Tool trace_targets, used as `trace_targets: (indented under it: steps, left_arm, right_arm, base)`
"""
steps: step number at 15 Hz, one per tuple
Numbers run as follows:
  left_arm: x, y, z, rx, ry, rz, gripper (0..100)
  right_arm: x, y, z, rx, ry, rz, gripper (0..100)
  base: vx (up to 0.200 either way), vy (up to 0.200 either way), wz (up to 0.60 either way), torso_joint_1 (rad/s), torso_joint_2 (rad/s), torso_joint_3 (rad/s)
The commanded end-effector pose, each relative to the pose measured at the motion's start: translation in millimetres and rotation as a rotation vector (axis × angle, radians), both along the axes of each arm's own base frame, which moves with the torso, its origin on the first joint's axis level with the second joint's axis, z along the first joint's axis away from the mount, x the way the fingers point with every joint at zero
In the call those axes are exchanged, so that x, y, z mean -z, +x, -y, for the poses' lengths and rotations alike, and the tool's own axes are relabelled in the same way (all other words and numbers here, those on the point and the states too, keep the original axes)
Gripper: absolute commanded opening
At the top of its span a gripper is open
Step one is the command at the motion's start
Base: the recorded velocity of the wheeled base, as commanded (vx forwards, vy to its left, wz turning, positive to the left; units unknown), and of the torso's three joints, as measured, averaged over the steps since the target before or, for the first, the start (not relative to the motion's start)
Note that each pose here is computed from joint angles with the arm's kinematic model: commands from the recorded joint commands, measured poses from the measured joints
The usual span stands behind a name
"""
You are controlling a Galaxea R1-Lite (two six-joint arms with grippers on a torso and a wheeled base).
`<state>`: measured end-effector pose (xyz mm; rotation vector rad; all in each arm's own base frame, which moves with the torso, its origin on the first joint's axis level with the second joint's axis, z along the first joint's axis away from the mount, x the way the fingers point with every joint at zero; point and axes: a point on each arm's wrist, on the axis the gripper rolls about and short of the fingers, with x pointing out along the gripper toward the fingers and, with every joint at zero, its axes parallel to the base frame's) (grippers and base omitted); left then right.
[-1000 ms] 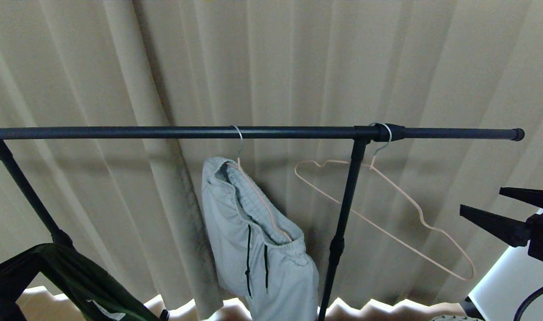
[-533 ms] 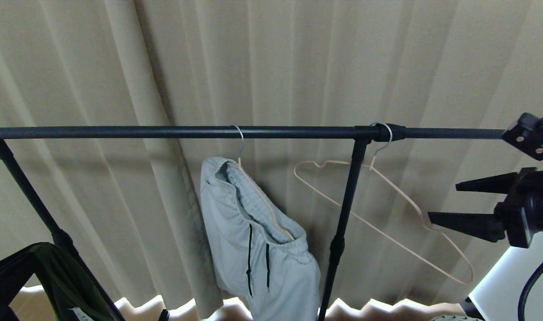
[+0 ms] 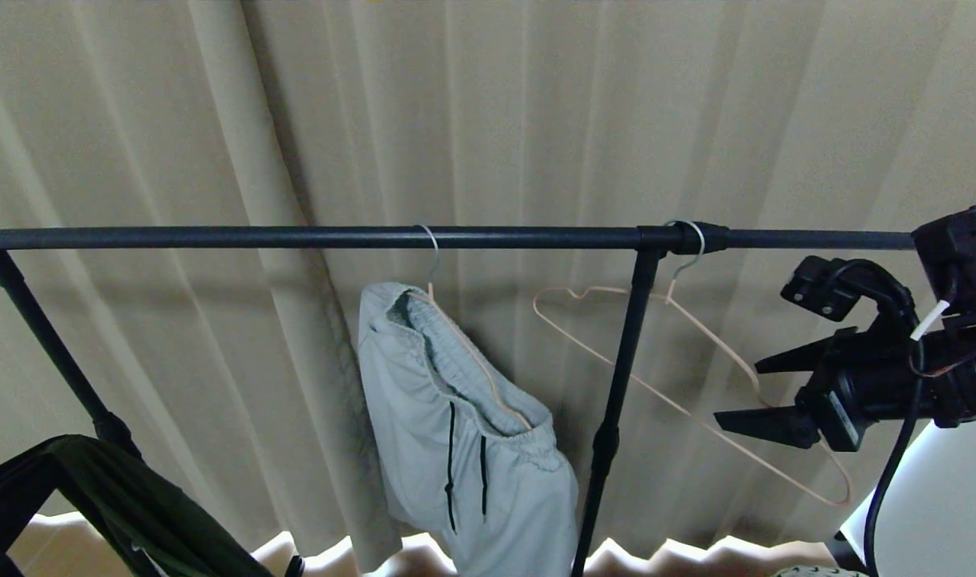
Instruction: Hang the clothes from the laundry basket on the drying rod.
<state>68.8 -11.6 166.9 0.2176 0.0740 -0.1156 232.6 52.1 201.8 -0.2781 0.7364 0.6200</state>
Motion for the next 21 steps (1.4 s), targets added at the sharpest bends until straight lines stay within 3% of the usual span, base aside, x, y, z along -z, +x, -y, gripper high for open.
trace_targets:
  steps: [1, 6, 12, 13, 21]
  left_arm:
    - [0.2, -0.2, 0.1, 0.002, 0.0, 0.0, 0]
    - [0.8, -0.2, 0.0, 0.0, 0.0, -0.003, 0]
    - [0.0, -0.9, -0.1, 0.0, 0.001, 0.003, 0]
    - [-0.6, -2.4, -0.4, 0.001, 0.014, 0.014, 0]
    - [-1.1, -2.6, -0.5, 0.002, 0.017, 0.017, 0]
  right_arm:
    - [10.3, 8.8, -1.6, 0.001, -0.008, -0.042, 100]
    - [18.4, 18.8, -3.5, -0.003, -0.012, -0.067, 100]
    - [20.0, 28.9, -5.6, -0.004, -0.002, -0.032, 100]
    - [23.9, 30.7, -5.9, -0.005, -0.004, -0.041, 0]
    - [15.6, 23.7, -5.1, -0.008, 0.006, -0.012, 0]
  base:
    - [0.0, 0.0, 0.0, 0.0, 0.0, 0.0]
    - [0.0, 0.0, 0.0, 0.0, 0.0, 0.0]
    - [0.0, 0.0, 0.0, 0.0, 0.0, 0.0]
    - [0.0, 0.0, 0.0, 0.0, 0.0, 0.0]
    - [0.0, 0.0, 0.0, 0.0, 0.0, 0.0]
